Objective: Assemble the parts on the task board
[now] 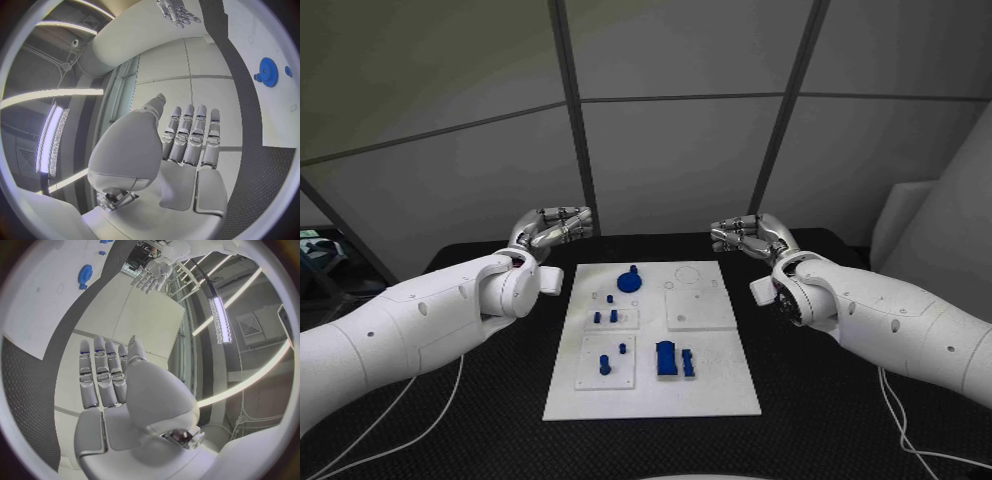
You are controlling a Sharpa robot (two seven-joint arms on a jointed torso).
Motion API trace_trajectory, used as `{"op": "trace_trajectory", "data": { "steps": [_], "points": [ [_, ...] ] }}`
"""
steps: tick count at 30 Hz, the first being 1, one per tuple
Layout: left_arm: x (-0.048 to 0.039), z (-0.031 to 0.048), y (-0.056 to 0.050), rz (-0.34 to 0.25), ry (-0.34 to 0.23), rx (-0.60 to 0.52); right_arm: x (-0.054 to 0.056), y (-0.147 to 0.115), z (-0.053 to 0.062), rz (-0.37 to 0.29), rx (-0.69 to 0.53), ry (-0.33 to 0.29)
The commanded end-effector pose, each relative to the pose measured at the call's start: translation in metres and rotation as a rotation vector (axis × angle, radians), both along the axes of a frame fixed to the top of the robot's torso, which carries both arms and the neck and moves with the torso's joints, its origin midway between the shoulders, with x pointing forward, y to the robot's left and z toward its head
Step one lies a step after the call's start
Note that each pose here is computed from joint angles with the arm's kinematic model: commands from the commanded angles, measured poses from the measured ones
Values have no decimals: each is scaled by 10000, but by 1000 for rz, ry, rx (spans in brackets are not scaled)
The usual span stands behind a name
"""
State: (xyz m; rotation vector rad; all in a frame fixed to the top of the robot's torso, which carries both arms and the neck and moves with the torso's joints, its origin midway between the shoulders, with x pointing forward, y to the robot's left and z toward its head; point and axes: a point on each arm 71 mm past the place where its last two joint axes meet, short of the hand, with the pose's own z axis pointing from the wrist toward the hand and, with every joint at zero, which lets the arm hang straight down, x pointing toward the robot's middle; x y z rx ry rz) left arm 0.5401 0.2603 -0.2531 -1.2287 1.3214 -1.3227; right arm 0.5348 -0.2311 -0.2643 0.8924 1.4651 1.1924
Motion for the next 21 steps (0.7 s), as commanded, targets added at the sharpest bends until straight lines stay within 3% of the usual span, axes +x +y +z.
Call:
{"op": "trace_trajectory", "data": {
  "steps": [1, 3, 4, 10, 16, 21],
  "points": [
    [22, -15, 43, 96, -39, -25, 38, 37, 17, 34, 75, -29],
    [26, -45, 18, 102, -38, -27, 59, 53, 2, 34, 76, -31],
    [12, -70, -18, 37, 0, -8, 47, 27, -27, 1, 21, -6],
    [-32, -52, -71, 43, -4, -4, 11, 57, 12, -12, 43, -14],
    [-191, 16, -241, 61, -17, 9, -126, 151, 129, -58, 109, -29],
    [-431, 123, -448, 85, -34, 26, -349, 260, 258, -121, 184, -25]
  ]
}}
